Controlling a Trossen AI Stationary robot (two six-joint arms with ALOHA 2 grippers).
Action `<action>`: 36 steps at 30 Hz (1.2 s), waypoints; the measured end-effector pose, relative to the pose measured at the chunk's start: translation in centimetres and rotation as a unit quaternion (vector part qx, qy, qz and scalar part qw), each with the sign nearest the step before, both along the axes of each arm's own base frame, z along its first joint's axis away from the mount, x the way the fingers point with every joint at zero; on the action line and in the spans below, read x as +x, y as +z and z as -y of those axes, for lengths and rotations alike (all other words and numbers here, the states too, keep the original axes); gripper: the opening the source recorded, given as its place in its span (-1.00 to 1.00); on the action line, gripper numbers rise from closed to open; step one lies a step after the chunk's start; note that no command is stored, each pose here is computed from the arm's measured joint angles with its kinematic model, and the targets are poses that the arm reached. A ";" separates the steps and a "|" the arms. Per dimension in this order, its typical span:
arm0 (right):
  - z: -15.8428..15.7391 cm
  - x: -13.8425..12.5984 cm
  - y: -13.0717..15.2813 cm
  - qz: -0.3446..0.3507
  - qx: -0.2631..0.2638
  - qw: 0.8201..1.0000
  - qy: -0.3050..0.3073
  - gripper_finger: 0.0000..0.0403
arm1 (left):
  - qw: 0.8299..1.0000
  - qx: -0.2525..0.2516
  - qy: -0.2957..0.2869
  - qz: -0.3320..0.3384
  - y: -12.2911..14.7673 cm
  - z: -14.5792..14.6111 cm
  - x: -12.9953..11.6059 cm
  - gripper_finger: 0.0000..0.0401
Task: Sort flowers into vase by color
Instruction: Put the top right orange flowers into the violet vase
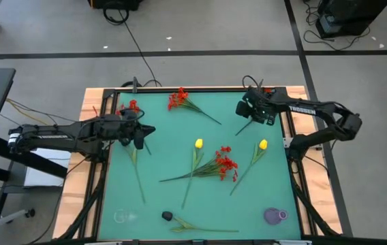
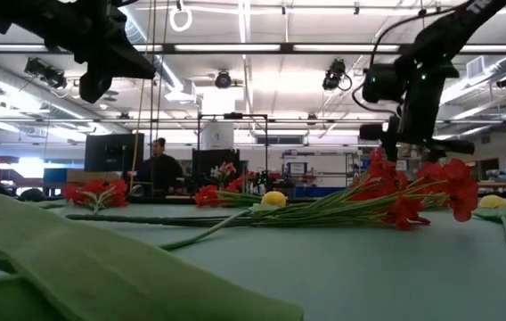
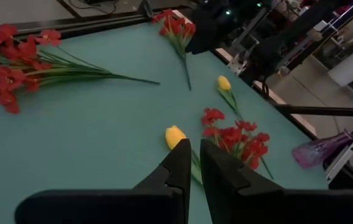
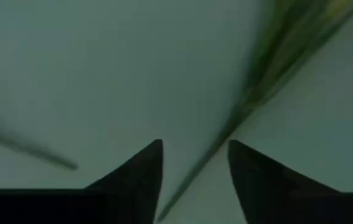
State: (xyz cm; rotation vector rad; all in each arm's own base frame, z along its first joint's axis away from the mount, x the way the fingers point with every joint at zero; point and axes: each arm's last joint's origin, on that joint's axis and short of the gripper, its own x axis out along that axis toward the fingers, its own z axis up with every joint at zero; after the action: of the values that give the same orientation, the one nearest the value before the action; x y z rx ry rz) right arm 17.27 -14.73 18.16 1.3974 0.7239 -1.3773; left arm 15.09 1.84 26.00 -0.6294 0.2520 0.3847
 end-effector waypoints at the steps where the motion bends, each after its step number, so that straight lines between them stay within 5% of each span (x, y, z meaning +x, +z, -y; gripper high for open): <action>1: 0.4 -0.3 -0.3 -0.007 0.007 1.000 -0.013 0.10 | 1.000 0.000 0.000 -0.003 -0.1 0.0 0.0 -0.80; 7: 2.4 -1.7 -1.7 -0.036 0.029 0.997 -0.065 0.38 | 0.999 -0.002 0.002 -0.039 -0.7 0.0 -0.2 -0.80; 15: 4.2 -1.7 -4.0 -0.056 0.029 0.994 -0.090 0.35 | 0.997 0.028 0.006 -0.069 -1.1 -0.1 -0.4 -0.80; 21: 4.2 -1.6 -4.8 -0.085 0.031 0.991 -0.097 0.03 | 0.998 0.016 0.012 -0.065 -1.1 -0.1 -0.4 -0.80; 30: 3.1 -1.5 -3.9 -0.107 0.021 0.993 -0.032 -0.90 | 0.998 0.012 0.014 -0.063 -1.1 -0.1 -0.4 -0.80; 36: 1.4 -0.4 -1.6 -0.058 -0.014 0.998 0.014 -0.87 | 0.998 0.010 0.012 -0.062 -1.0 0.0 -0.4 -0.80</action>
State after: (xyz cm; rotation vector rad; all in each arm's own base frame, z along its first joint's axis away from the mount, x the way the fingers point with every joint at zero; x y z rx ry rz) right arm 16.85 -16.11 16.59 1.2885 0.7951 -1.4500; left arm 14.67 1.84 24.95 -0.5892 0.3593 0.4497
